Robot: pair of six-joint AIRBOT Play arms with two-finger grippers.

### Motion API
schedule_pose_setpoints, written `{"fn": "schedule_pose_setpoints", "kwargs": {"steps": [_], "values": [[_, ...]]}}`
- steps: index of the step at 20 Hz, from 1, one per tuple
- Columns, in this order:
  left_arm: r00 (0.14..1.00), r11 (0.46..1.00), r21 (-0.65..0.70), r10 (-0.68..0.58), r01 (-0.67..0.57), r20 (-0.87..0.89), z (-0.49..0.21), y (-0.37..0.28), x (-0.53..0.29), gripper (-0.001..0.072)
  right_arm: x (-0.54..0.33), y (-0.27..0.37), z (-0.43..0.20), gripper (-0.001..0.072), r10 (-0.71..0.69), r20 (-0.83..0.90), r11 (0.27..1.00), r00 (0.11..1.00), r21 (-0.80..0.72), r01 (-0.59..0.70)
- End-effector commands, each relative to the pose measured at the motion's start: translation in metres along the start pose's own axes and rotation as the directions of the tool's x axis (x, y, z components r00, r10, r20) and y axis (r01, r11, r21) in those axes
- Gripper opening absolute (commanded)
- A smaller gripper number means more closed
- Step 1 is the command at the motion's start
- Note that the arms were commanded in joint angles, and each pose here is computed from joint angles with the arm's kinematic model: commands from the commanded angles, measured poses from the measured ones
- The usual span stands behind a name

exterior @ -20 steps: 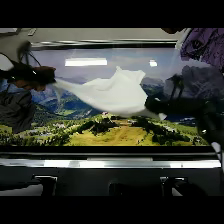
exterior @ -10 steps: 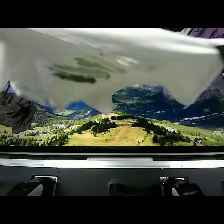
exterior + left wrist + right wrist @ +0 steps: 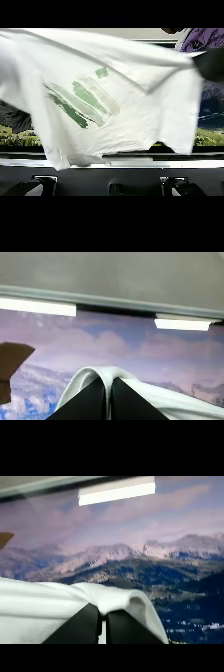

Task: Fold the clothes and pants, and hang the long-sleeved shirts on hangers.

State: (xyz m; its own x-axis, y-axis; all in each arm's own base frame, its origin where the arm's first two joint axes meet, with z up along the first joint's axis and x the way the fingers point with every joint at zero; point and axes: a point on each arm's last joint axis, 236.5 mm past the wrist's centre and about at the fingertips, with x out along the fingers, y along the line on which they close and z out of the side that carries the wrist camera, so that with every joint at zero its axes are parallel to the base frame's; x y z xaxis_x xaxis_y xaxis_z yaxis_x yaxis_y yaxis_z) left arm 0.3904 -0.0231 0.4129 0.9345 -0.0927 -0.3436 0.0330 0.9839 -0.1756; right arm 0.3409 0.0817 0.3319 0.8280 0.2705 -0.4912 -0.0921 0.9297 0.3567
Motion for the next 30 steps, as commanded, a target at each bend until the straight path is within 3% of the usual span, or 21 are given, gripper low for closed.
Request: {"fn": "schedule_pose_setpoints", "kwargs": {"steps": [1,6,8,12,13,14,15,16,19,21,23,25,27,30], "values": [[0.965,0.999,-0.005,0.034,-0.037,-0.259,-0.074,0.022,0.125,0.0012,0.123,-0.039,-0.056,0.0034,-0.076,-0.273,0.995,0.959,0.049,0.092],[0.784,0.991,-0.116,-0.025,-0.06,-0.621,-0.248,0.035,0.275,0.0013,0.282,-0.099,-0.161,0.0035,-0.122,-0.509,0.974,0.852,0.103,0.201],[0.709,0.966,-0.225,-0.069,-0.128,-0.702,-0.303,0.03,0.301,0.0013,0.319,-0.11,-0.206,0.0035,-0.094,-0.585,0.963,0.806,0.154,0.223],[0.621,0.954,-0.25,-0.094,-0.169,-0.778,-0.355,0.015,0.312,0.0023,0.333,-0.121,-0.263,0.0036,-0.068,-0.706,0.951,0.705,0.168,0.26],[0.608,0.95,-0.253,-0.094,-0.181,-0.788,-0.355,0.015,0.307,0.0081,0.329,-0.119,-0.26,0.0066,-0.066,-0.71,0.965,0.701,0.134,0.226],[0.601,0.95,-0.249,-0.087,-0.191,-0.795,-0.35,0.019,0.3,0.0189,0.322,-0.115,-0.255,0.0206,-0.063,-0.714,0.981,0.698,0.084,0.175],[0.596,0.949,-0.241,-0.077,-0.201,-0.799,-0.343,0.025,0.291,0.0345,0.313,-0.112,-0.246,0.0388,-0.067,-0.715,0.993,0.696,0.021,0.118],[0.591,0.951,-0.22,-0.05,-0.219,-0.805,-0.333,0.037,0.279,0.0412,0.303,-0.109,-0.237,0.0424,-0.067,-0.718,0.997,0.693,-0.025,0.071],[0.565,0.954,-0.047,0.135,-0.297,-0.814,-0.293,0.094,0.225,0.0412,0.261,-0.129,-0.189,0.0427,-0.069,-0.677,0.997,0.733,-0.033,0.064],[0.527,0.938,0.072,0.252,-0.338,-0.812,-0.278,0.132,0.181,0.0412,0.228,-0.164,-0.167,0.0427,-0.096,-0.638,0.992,0.764,0.004,0.128],[0.499,0.916,0.036,0.25,-0.4,-0.83,-0.291,0.152,0.143,0.0412,0.194,-0.207,-0.18,0.0486,-0.121,-0.649,0.971,0.751,0.081,0.226],[0.48,0.904,-0.001,0.226,-0.428,-0.848,-0.325,0.157,0.105,0.0412,0.167,-0.237,-0.219,0.0491,-0.094,-0.694,0.935,0.713,0.185,0.303],[0.45,0.899,-0.021,0.199,-0.438,-0.871,-0.361,0.152,0.07,0.0412,0.157,-0.246,-0.256,0.0491,-0.033,-0.726,0.909,0.687,0.264,0.322],[0.386,0.896,-0.008,0.183,-0.443,-0.904,-0.404,0.144,0.032,0.0411,0.159,-0.249,-0.292,0.0492,-0.007,-0.747,0.915,0.665,0.263,0.305]]}}
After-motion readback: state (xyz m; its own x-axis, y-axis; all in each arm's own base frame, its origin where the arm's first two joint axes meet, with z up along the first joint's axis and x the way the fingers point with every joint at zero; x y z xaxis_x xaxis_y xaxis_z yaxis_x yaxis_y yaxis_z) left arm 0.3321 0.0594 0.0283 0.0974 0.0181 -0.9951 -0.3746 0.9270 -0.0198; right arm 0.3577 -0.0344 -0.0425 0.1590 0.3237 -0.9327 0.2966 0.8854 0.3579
